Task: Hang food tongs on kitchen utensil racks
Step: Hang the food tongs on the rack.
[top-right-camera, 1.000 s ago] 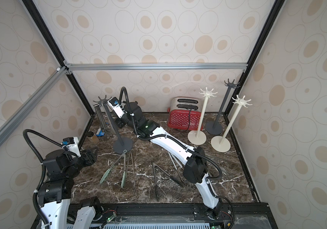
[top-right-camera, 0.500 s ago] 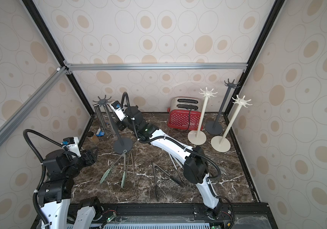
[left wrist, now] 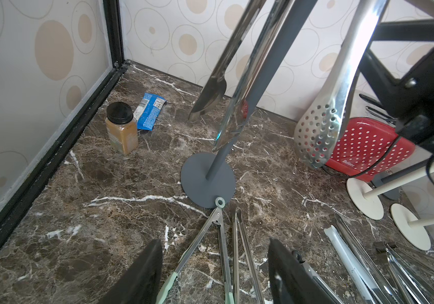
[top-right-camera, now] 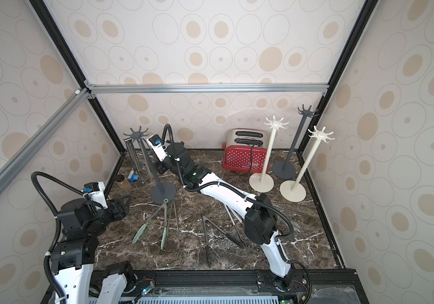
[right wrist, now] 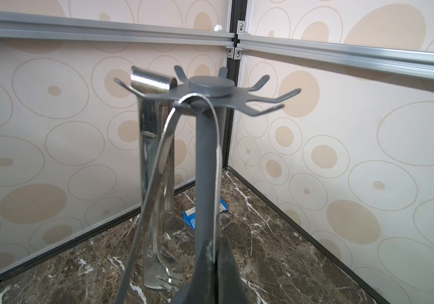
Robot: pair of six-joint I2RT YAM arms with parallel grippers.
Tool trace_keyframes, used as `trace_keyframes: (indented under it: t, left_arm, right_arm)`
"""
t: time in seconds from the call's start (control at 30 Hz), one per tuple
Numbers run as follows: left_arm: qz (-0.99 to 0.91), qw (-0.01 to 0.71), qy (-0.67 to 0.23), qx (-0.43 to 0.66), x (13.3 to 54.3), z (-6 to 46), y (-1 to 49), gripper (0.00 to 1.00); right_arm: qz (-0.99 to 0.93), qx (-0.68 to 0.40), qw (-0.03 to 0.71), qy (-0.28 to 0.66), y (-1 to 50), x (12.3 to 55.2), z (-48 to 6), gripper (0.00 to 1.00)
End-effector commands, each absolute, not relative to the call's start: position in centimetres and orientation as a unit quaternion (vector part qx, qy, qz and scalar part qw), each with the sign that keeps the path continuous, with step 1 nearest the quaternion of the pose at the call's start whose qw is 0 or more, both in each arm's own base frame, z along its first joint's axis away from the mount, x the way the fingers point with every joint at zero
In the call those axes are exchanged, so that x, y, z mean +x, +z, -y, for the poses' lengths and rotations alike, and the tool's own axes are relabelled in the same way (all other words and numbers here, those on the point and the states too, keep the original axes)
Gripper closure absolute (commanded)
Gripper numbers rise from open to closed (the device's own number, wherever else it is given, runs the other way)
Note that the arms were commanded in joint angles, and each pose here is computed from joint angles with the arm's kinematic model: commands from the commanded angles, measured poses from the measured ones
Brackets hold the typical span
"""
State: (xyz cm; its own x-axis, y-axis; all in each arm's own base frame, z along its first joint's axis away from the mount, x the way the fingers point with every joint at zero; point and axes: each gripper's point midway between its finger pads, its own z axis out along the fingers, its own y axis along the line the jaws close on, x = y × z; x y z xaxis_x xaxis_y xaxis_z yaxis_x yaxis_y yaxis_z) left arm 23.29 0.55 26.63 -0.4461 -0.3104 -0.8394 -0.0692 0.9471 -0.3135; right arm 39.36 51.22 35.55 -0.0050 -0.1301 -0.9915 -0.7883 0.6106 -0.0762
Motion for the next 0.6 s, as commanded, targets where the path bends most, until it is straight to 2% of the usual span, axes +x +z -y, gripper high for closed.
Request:
trace_keyframes:
  t: [0.0,0.27,0.57]
  left_arm:
    - [-0.835,0.525,-0.12,-0.113,23.39,-0.54,27.31,0.36]
    - [-0.834,0.526,-0.121,-0.112,23.34,-0.49,27.29,0.36]
    - [-0.835,0.525,-0.121,-0.113,23.36,-0.52,27.24,0.36]
  right_arm:
    - [-0.68,-0.356,0.591,0.248,33.7,39.36,-50.64,0.93]
    - [-0.678,-0.354,0.594,0.249,34.12,39.41,-50.63,0.87]
    - [-0.676,-0.353,0.596,0.249,34.52,39.28,-50.49,0.85]
